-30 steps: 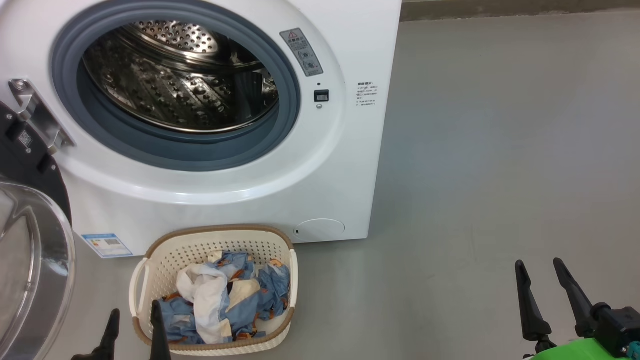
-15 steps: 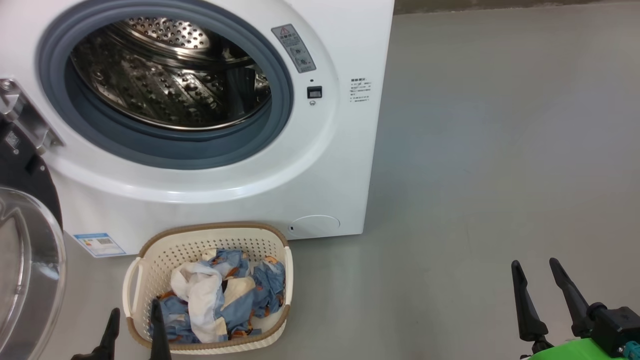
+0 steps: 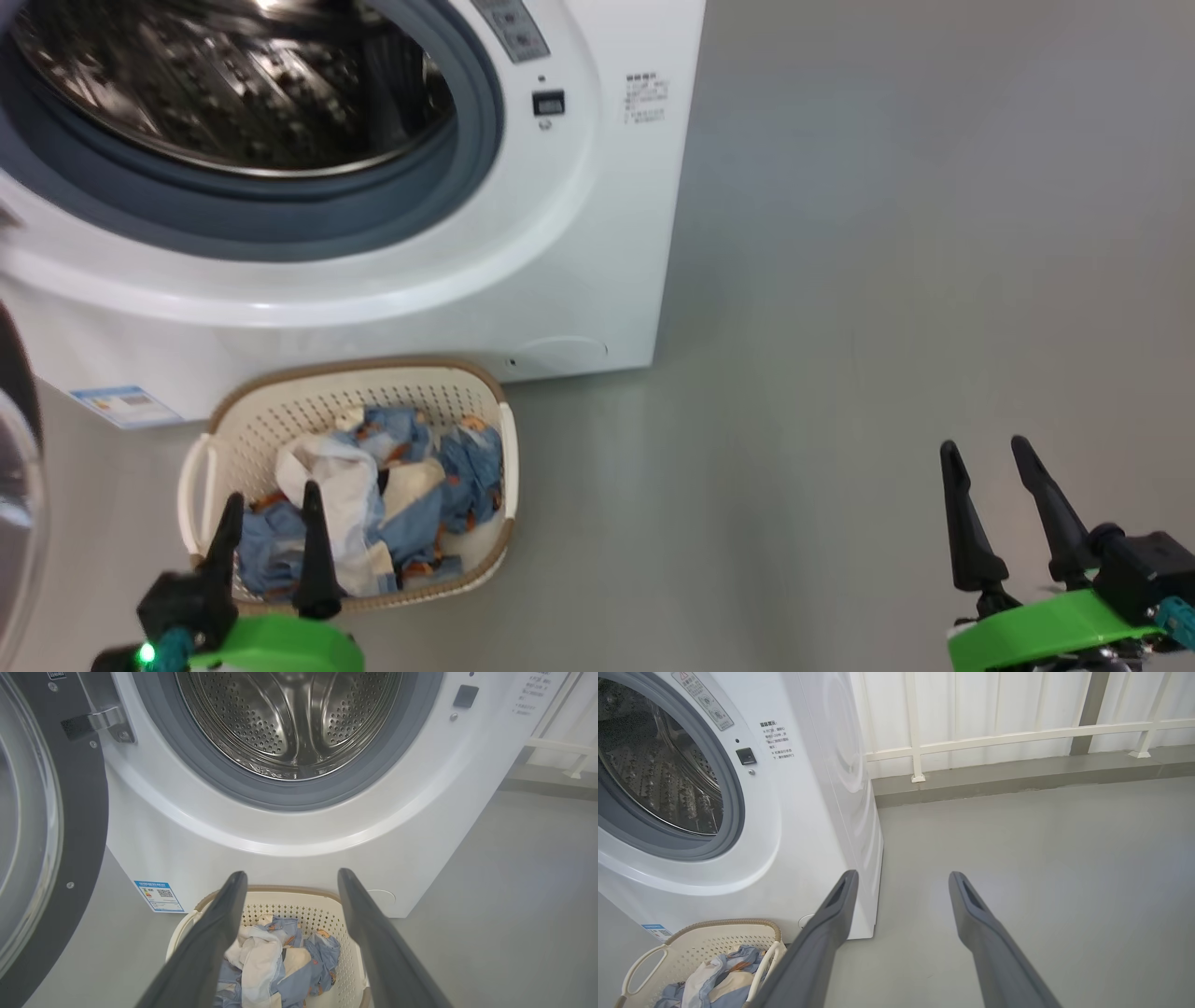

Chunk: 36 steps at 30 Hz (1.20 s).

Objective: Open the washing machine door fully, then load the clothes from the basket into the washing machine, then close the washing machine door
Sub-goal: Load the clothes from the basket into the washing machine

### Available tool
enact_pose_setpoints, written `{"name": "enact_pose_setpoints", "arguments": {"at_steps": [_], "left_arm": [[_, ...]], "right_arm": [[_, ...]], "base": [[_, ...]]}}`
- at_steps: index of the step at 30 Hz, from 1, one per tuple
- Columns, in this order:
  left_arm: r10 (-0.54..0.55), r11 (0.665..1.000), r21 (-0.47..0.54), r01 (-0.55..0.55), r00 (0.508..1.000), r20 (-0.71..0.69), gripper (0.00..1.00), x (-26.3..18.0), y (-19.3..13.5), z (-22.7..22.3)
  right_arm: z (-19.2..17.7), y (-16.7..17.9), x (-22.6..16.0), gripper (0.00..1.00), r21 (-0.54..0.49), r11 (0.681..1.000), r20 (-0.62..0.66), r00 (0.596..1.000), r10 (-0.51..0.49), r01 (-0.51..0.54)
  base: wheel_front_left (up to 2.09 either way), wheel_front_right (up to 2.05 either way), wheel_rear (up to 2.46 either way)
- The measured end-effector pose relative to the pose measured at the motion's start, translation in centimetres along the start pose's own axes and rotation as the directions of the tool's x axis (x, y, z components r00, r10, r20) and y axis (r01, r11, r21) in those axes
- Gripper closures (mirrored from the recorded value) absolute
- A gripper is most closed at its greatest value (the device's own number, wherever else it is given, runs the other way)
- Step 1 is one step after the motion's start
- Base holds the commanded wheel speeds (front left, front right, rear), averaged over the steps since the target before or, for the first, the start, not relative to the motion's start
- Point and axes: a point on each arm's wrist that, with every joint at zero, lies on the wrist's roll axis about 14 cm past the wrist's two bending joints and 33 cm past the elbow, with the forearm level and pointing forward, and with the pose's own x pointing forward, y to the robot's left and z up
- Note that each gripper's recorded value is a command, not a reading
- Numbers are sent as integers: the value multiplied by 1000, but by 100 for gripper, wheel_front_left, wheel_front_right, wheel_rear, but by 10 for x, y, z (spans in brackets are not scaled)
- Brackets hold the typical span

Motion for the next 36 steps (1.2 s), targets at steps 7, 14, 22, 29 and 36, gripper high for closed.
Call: {"name": "enact_pose_setpoints", "arguments": {"at_steps": [7, 14, 22, 29, 36], "left_arm": [[-17, 1000, 8, 18, 994, -110, 0, 46, -10, -36], [14, 1000, -5, -16, 959, -282, 0, 96, -1, -81], [62, 998, 21, -61, 825, -562, 0, 122, 16, -162], [70, 997, 41, -58, 717, -693, 0, 126, 18, -211], [87, 996, 49, -76, 656, -750, 0, 137, 25, -238]], "right_arm": [[-19, -2, 23, 0, 37, 999, -41, 999, -14, 15], [-43, 1, 48, 0, 47, 999, -84, 996, -3, 7], [-81, -6, 62, 0, 35, 999, -167, 986, -13, 19], [-100, -18, 65, 0, 34, 998, -209, 977, -41, 49], [-111, -24, 69, 0, 24, 998, -231, 971, -53, 60]], "base": [[0, 0, 0], [0, 0, 0], [0, 0, 0], [0, 0, 0], [0, 0, 0]]}}
